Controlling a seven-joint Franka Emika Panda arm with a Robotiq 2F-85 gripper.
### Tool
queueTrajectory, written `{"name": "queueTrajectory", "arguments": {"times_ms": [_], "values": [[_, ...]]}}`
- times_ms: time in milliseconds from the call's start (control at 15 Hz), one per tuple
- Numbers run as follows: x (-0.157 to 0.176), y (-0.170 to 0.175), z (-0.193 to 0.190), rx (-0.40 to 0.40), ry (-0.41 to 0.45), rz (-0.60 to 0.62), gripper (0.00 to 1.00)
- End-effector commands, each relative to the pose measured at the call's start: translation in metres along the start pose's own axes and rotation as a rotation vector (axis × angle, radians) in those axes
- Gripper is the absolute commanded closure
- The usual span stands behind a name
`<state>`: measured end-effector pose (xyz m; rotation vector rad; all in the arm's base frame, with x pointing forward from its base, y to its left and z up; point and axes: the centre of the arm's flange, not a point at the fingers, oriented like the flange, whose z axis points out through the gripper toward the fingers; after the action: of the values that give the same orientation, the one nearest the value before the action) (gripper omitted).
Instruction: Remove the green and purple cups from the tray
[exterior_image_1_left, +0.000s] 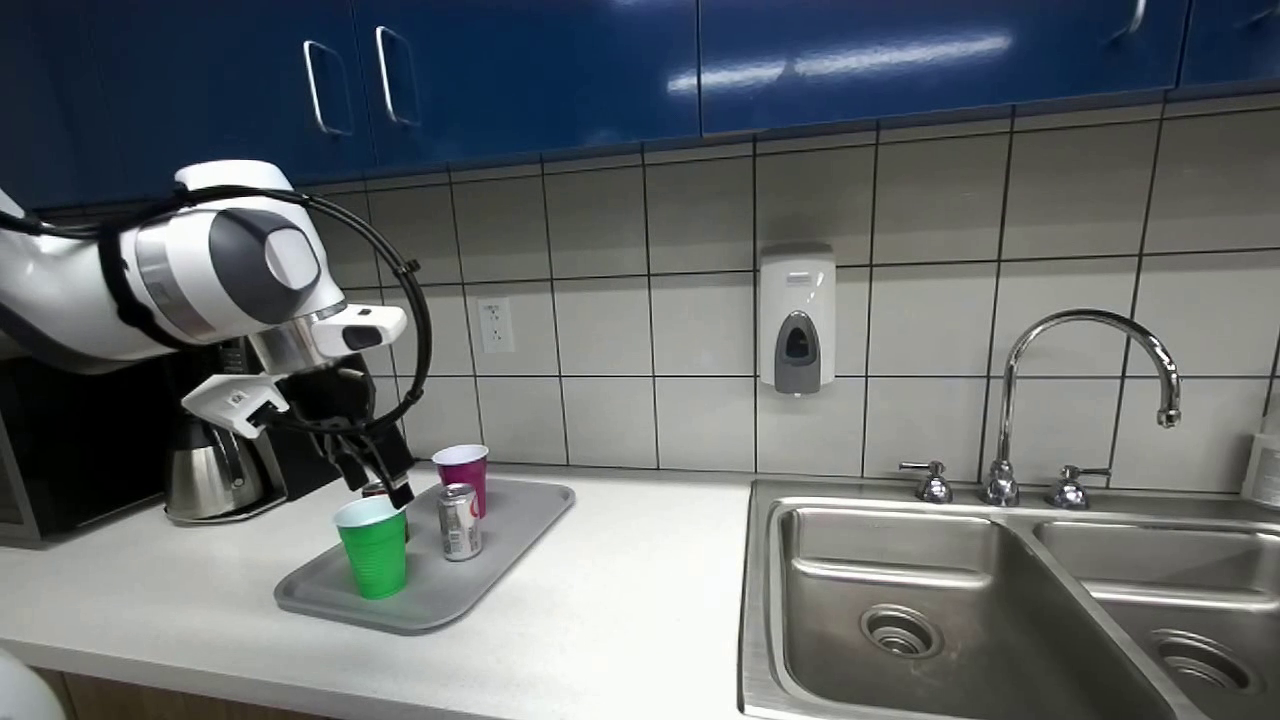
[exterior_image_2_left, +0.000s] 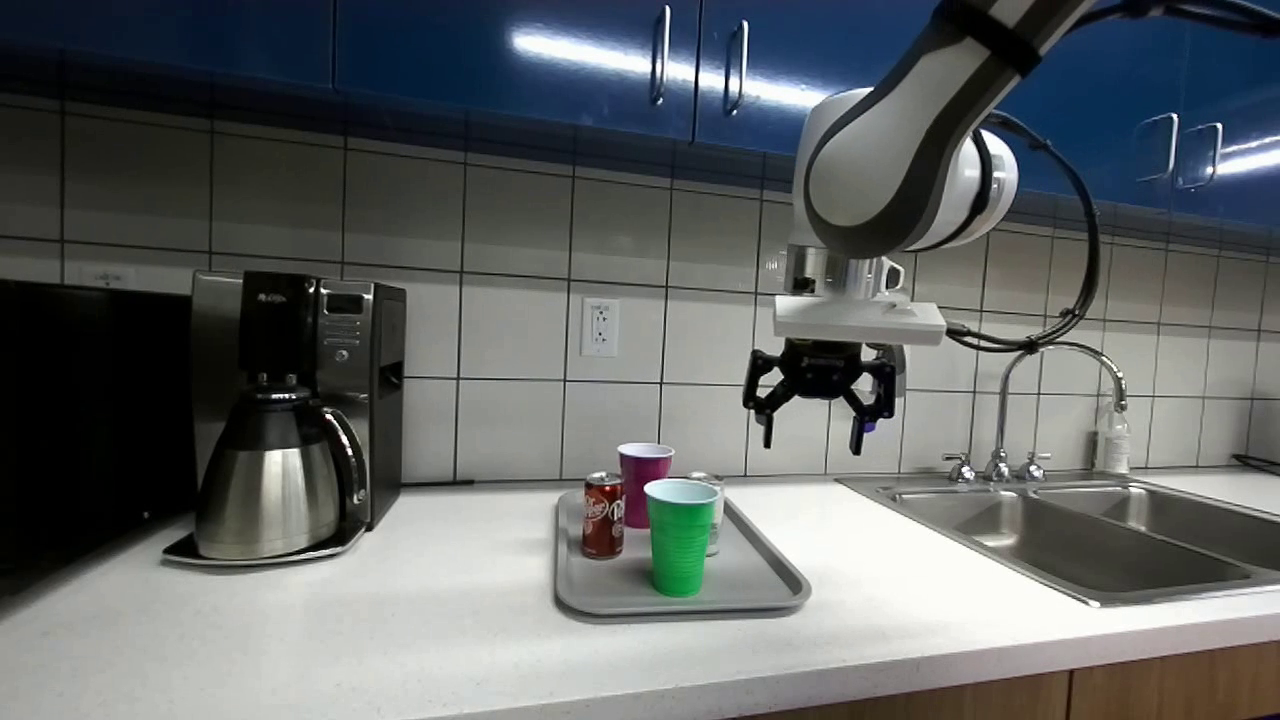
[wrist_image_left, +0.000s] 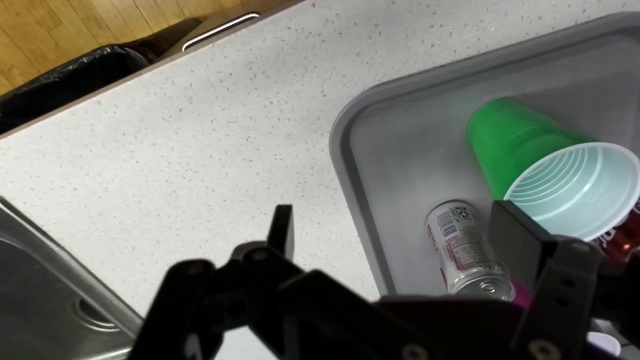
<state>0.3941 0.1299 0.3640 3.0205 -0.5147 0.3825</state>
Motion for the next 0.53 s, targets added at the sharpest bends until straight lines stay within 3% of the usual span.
{"name": "queueTrajectory", "arguments": {"times_ms": [0, 467], "values": [[0.017, -0.028, 0.015, -0.028, 0.006, 0.034, 0.00], [0.042, -0.050, 0.029, -0.029, -0.017, 0.094, 0.00]]}}
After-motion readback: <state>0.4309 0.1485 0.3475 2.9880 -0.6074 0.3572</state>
